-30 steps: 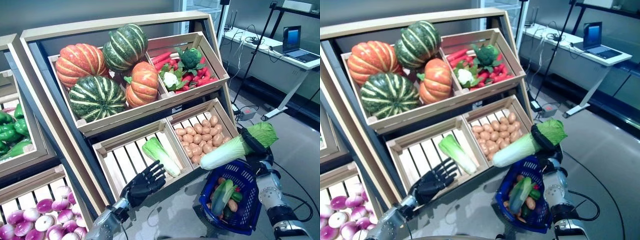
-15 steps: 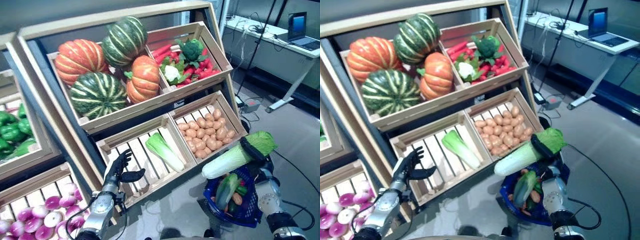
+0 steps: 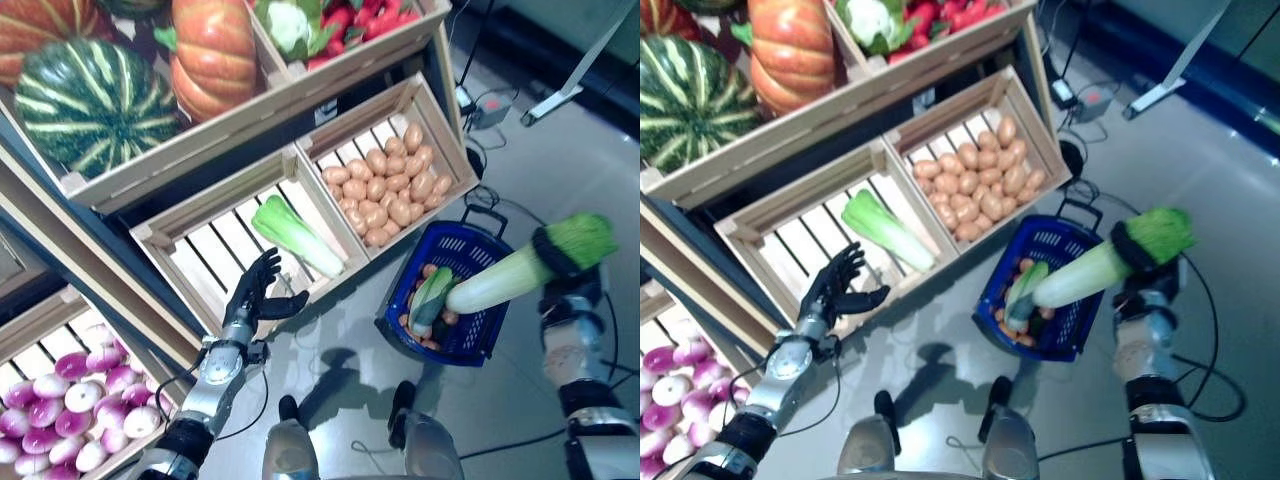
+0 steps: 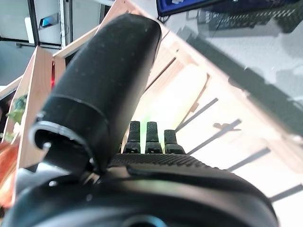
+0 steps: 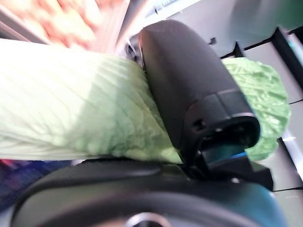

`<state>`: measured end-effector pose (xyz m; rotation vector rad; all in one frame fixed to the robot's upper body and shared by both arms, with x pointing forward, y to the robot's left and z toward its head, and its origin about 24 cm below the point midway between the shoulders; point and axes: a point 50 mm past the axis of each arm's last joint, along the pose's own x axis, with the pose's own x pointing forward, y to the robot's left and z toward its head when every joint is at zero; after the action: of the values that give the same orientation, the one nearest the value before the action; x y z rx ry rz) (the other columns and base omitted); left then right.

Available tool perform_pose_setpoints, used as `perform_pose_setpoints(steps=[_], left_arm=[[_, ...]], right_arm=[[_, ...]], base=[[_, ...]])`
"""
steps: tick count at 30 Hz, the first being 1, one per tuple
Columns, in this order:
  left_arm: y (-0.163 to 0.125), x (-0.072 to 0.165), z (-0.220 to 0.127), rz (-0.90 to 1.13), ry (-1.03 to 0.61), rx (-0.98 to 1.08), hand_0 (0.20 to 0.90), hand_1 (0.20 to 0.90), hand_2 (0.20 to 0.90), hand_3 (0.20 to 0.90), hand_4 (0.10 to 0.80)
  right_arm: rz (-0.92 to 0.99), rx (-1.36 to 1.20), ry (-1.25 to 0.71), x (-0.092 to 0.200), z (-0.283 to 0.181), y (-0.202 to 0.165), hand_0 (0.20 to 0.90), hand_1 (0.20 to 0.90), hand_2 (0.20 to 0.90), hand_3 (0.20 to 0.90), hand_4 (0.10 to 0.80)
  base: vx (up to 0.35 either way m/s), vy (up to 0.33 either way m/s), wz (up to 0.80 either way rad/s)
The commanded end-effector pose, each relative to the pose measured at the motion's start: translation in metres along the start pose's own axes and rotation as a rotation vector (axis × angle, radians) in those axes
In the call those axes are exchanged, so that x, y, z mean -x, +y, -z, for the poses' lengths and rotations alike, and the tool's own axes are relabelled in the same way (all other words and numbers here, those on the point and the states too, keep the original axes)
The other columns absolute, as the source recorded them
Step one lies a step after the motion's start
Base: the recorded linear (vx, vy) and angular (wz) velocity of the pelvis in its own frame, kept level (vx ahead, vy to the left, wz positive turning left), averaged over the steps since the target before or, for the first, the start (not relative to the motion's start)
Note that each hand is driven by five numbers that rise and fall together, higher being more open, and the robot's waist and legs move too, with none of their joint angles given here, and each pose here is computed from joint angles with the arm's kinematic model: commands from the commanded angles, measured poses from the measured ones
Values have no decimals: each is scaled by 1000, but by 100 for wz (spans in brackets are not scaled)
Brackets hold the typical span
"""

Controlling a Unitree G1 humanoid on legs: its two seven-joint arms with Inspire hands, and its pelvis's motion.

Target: Put vegetables into the basket

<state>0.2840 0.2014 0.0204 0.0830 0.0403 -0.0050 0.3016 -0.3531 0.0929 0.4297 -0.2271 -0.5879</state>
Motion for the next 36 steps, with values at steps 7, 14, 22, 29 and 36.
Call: perform_pose_setpoints(steps=[7, 14, 22, 29, 36], left_arm=[[-17, -15, -82, 71, -424, 24, 900, 900, 900, 900, 800], [-27, -13, -106, 131, -559, 76, 900, 900, 900, 900, 800], [-28, -16, -123, 128, -629, 144, 900, 900, 900, 900, 800], [-29, -15, -133, 108, -675, 163, 900, 900, 900, 900, 800], [-25, -16, -141, 23, -731, 69, 900, 900, 900, 900, 800]], right_arm=[[-93, 75, -403, -28, -94, 57, 300, 300, 300, 300, 400], [-40, 258, -376, -43, -107, 64, 300, 300, 300, 300, 400], [23, 413, -271, -57, -109, 67, 300, 300, 300, 300, 400], [75, 430, -306, -60, -122, 63, 900, 900, 900, 900, 800], [93, 452, -288, -61, -122, 62, 900, 900, 900, 900, 800]], base=[[-79, 19, 3], [-23, 28, 12], [27, 27, 7], [5, -6, 8], [-1, -24, 7]])
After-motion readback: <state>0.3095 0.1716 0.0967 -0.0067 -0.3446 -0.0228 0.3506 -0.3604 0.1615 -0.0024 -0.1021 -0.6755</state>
